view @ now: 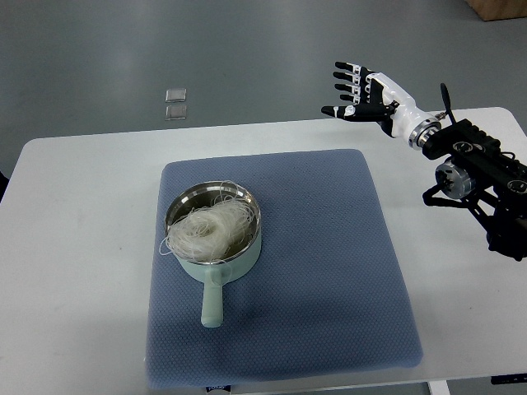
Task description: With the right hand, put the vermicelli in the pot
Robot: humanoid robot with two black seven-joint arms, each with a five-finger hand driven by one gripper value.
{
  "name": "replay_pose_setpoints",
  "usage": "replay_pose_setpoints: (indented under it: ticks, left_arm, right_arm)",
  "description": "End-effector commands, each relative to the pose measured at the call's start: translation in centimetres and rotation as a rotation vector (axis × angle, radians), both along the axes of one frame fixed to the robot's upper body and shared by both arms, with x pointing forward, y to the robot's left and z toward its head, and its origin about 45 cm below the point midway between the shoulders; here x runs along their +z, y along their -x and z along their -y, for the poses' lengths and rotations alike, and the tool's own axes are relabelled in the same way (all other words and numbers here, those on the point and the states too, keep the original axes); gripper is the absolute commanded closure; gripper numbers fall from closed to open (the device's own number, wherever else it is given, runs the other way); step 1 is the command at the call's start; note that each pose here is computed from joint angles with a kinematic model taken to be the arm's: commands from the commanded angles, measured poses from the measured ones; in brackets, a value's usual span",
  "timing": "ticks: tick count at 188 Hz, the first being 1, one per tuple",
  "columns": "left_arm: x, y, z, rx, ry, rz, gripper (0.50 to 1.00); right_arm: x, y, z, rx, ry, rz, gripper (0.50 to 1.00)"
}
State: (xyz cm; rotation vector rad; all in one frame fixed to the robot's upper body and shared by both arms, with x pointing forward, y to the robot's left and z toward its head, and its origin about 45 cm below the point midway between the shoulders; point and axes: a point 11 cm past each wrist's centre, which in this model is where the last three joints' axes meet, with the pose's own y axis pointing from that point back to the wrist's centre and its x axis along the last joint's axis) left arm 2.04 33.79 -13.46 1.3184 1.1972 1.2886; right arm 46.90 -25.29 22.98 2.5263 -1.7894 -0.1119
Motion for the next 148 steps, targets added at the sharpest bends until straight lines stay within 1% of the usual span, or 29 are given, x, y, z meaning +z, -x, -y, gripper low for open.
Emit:
replay_pose_setpoints:
  ticks: [1,33,69,148]
  left_arm:
    - [0.0,0.0,0.0,0.0,0.0,-0.001,0.5]
    - [0.0,0.0,0.0,0.0,0.0,-0.001,0.5]
    - [0.0,0.0,0.0,0.0,0.0,-0.001,0.5]
    - [0.0,0.1,0.0,0.001,0.0,-0.002,0.5]
  right_arm:
    - [-0.3,0.2,1.2,-0.052,-0.086,-0.018,0.585]
    - [-1.5,0.8,2.1,-0.115,-0.203,-0.048,0.585]
    - [-2.6,1.3,1.7,-0.125,-0.239,-0.071,0.583]
    - [-2.8,1.4,1.3,-0.114,-0.25,-0.074,0.574]
